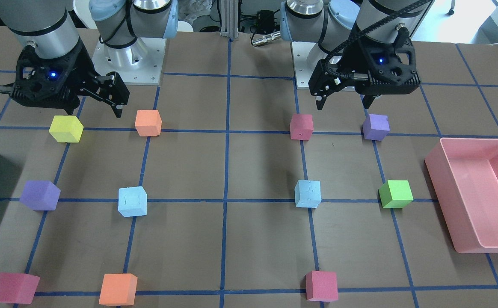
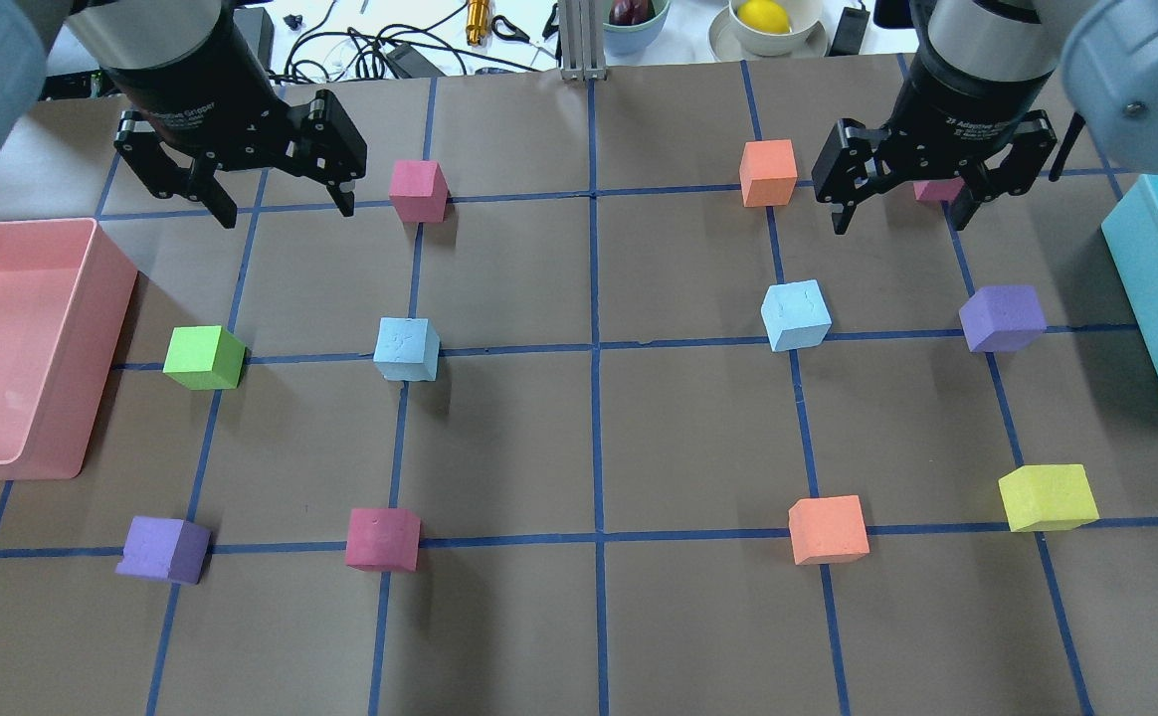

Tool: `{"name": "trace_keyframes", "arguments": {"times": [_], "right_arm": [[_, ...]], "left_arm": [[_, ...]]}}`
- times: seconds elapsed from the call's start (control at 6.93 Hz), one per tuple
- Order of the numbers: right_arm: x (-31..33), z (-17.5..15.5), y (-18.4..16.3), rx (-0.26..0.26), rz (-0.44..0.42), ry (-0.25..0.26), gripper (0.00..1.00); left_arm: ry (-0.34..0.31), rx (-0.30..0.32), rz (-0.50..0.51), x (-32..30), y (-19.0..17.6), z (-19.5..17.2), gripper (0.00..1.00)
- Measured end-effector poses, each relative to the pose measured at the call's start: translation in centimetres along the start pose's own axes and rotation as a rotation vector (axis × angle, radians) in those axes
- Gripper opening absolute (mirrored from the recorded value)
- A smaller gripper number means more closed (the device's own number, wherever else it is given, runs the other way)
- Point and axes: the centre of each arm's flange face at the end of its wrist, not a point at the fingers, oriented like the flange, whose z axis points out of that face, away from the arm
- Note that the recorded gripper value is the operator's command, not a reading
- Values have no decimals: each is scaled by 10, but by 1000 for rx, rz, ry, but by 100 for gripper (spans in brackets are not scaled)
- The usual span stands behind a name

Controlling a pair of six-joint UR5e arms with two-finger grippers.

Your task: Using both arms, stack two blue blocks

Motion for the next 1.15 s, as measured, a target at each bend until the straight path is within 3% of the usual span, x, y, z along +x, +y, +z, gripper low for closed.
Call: {"name": "trace_keyframes", "arguments": {"times": [0.29, 0.58, 0.87, 1.15], "right_arm": [[-1, 19, -10, -31, -1, 0, 100], [-2, 85, -49, -100, -4, 1, 100], [-5, 142, -89, -83, -41, 0, 100], [-7, 186, -115, -64, -137, -4, 100]], "left_arm": [[1, 0, -1, 0, 0, 0, 100], [1, 0, -1, 0, 0, 0, 100], [1, 0, 0, 0, 0, 0, 100], [0, 0, 0, 0, 0, 0, 100]]}}
